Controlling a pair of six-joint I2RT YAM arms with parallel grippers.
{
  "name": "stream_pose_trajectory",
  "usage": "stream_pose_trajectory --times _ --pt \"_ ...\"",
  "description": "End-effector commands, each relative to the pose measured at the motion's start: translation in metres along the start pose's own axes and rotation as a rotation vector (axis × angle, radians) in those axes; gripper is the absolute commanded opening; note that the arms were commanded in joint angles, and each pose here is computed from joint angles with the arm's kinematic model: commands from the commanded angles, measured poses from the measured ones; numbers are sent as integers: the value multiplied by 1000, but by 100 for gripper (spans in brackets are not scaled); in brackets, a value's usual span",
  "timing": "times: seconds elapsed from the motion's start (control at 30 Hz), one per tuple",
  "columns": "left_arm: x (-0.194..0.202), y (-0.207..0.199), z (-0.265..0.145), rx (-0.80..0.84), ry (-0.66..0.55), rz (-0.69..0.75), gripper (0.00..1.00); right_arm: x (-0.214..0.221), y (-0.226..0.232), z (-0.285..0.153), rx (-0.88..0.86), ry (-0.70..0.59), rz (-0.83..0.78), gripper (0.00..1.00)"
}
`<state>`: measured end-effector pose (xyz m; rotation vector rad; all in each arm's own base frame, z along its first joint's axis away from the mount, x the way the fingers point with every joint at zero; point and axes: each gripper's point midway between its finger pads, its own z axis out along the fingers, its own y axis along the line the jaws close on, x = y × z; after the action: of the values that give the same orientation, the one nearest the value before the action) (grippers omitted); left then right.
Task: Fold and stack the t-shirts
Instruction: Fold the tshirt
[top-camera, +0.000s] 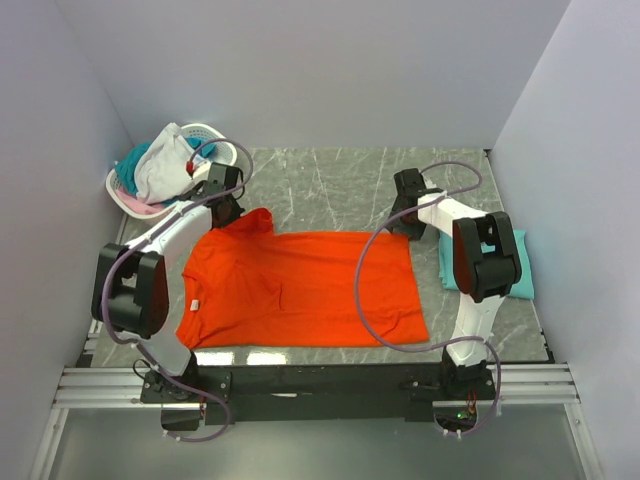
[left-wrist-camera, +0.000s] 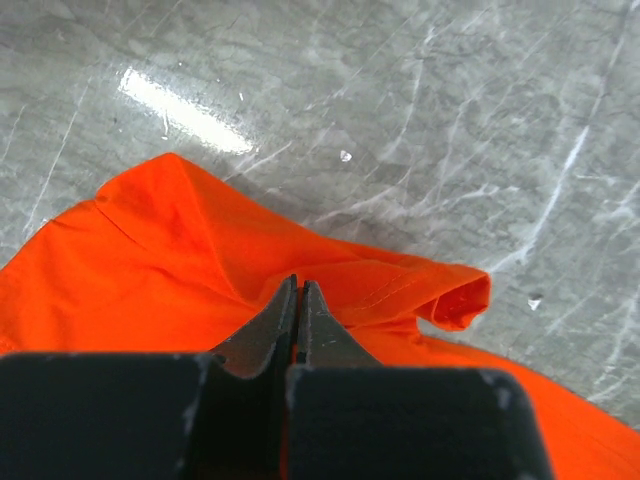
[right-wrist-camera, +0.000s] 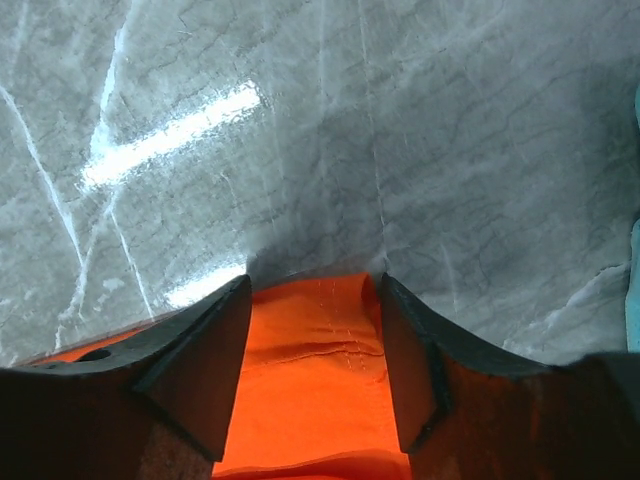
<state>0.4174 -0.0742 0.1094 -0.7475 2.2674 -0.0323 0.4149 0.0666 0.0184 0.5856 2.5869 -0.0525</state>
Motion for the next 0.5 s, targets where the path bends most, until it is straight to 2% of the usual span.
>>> stream_pose_trajectory --times 0.0,0.03,0.1,0.13,0.23,0.47 --pt "-10 -9 -17 57 -28 -29 1 -5 -4 -4 6 -26 29 59" --pt "-9 -9 -18 61 -23 -29 1 -1 -3 -4 -3 -17 26 53" --pt "-8 -8 -20 62 -21 -33 1 -1 -2 -5 -13 -20 27 46" --pt "-6 -7 -21 58 -18 -35 0 -1 -3 -7 -16 -22 27 38" --pt "-6 -4 -26 62 -22 -43 1 -4 -2 -14 -30 -42 29 28" --pt "-7 0 -42 78 -23 -58 1 -16 1 -42 -82 -135 3 26"
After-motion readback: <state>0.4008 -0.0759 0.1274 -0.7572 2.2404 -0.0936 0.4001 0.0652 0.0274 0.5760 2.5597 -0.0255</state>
